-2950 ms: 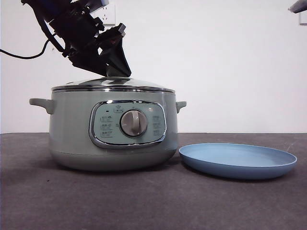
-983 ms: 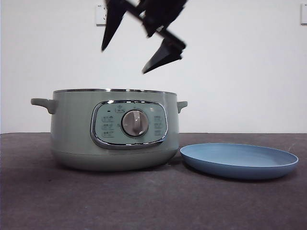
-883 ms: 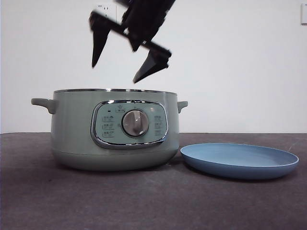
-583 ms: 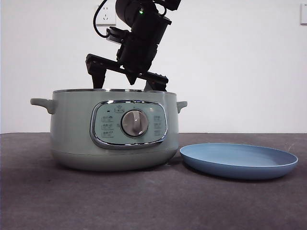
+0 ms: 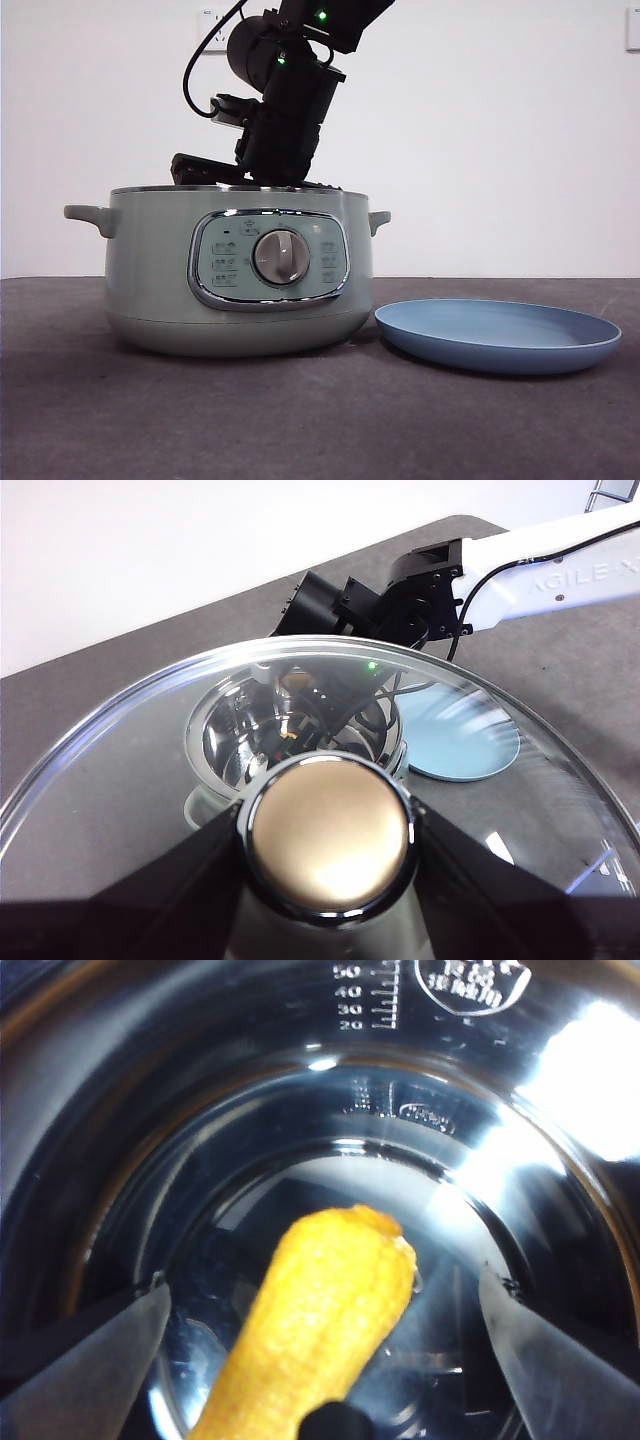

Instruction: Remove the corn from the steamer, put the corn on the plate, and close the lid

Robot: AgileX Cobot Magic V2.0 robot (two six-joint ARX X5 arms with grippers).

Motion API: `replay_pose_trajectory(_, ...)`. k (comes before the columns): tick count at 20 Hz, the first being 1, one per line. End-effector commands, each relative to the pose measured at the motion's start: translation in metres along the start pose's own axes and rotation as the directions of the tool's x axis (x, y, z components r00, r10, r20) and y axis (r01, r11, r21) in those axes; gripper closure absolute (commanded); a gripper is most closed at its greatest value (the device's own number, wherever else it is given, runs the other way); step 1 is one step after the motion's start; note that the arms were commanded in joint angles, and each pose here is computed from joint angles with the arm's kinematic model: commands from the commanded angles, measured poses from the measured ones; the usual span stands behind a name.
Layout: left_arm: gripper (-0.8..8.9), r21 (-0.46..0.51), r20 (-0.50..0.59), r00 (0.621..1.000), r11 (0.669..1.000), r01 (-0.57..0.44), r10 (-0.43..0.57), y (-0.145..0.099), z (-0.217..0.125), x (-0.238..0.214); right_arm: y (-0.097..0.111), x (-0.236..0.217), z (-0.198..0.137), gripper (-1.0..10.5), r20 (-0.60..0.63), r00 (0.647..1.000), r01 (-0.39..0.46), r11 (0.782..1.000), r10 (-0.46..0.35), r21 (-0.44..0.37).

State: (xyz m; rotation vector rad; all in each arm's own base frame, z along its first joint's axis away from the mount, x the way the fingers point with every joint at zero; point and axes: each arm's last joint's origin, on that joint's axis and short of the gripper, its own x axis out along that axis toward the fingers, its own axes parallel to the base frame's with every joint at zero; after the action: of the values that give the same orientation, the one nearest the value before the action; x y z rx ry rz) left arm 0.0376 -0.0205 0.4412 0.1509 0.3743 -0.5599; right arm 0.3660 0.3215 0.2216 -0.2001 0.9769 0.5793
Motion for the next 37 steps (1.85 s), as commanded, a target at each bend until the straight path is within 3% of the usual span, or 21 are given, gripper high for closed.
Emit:
replay_pose_trajectory(1, 8.22, 0.006, 0.059, 0.998, 1.0, -0.003, 0.003, -0.001, 0.004, -0.007, 0.001, 0.006, -0.003, 5.2, -0.016, 1.0, 0.001, 1.0, -0.001, -0.003)
replay_pose_trajectory(3, 8.22, 0.005, 0.055, 0.998, 1.0, -0.003, 0.003, -0.001, 0.004, -0.007, 0.0, 0.007, -0.004, 5.3, -0.029, 1.0, 0.002, 1.0, -0.003, -0.003)
replay_pose_trajectory(5, 8.22, 0.004, 0.051, 0.999, 1.0, -0.003, 0.002, -0.001, 0.004, -0.007, 0.0, 0.007, -0.006, 6.3, -0.047, 0.999, 0.004, 1.0, -0.004, -0.002)
replay_pose_trajectory(10, 8.22, 0.004, 0.051, 0.999, 1.0, -0.003, 0.002, -0.001, 0.004, -0.007, 0.003, 0.007, -0.009, 6.5, -0.086, 0.995, -0.041, 0.999, 0.041, 0.003)
replay_pose_trajectory(13, 8.22, 0.004, 0.051, 0.999, 1.0, -0.003, 0.002, -0.001, 0.004, -0.007, 0.003, 0.007, -0.009, 9.3, -0.081, 0.996, -0.043, 0.999, 0.043, 0.001)
replay_pose_trajectory(16, 8.22, 0.004, 0.051, 0.999, 1.0, -0.003, 0.002, -0.001, 0.004, -0.007, 0.004, 0.005, -0.006, 9.6, -0.056, 0.997, -0.055, 0.999, 0.054, -0.001)
replay_pose_trajectory(18, 8.22, 0.005, 0.052, 0.999, 1.0, -0.003, 0.002, -0.001, 0.004, -0.007, 0.006, -0.014, 0.001, 9.6, -0.015, 0.997, -0.082, 0.997, 0.082, -0.007)
replay_pose_trajectory(22, 8.22, 0.006, 0.062, 0.998, 1.0, -0.004, 0.003, -0.001, 0.005, -0.007, 0.007, -0.116, 0.021, 9.6, 0.186, 0.979, -0.079, 0.996, 0.086, -0.043)
replay_pose_trajectory(24, 8.22, 0.007, 0.065, 0.998, 1.0, 0.004, -0.004, -0.001, 0.005, -0.007, -0.005, -0.168, 0.02, 9.6, 0.255, 0.967, 0.017, 0.999, -0.005, -0.043)
replay_pose_trajectory(28, 8.22, 0.007, 0.063, 0.998, 1.0, 0.004, -0.004, -0.001, 0.005, -0.007, -0.052, -0.21, 0.005, 9.6, 0.17, 0.98, 0.097, 0.995, -0.101, 0.032)
replay_pose_trajectory(32, 8.22, 0.006, 0.06, 0.998, 1.0, 0.004, -0.004, -0.001, 0.004, -0.007, -0.081, -0.203, -0.003, 9.6, 0.113, 0.982, 0.144, 0.986, -0.153, 0.084)
replay_pose_trajectory(37, 8.22, 0.006, 0.06, 0.998, 1.0, 0.004, -0.004, -0.001, 0.004, -0.007, -0.108, -0.148, -0.035, 9.6, 0.0, 0.985, 0.172, 0.975, -0.174, 0.143)
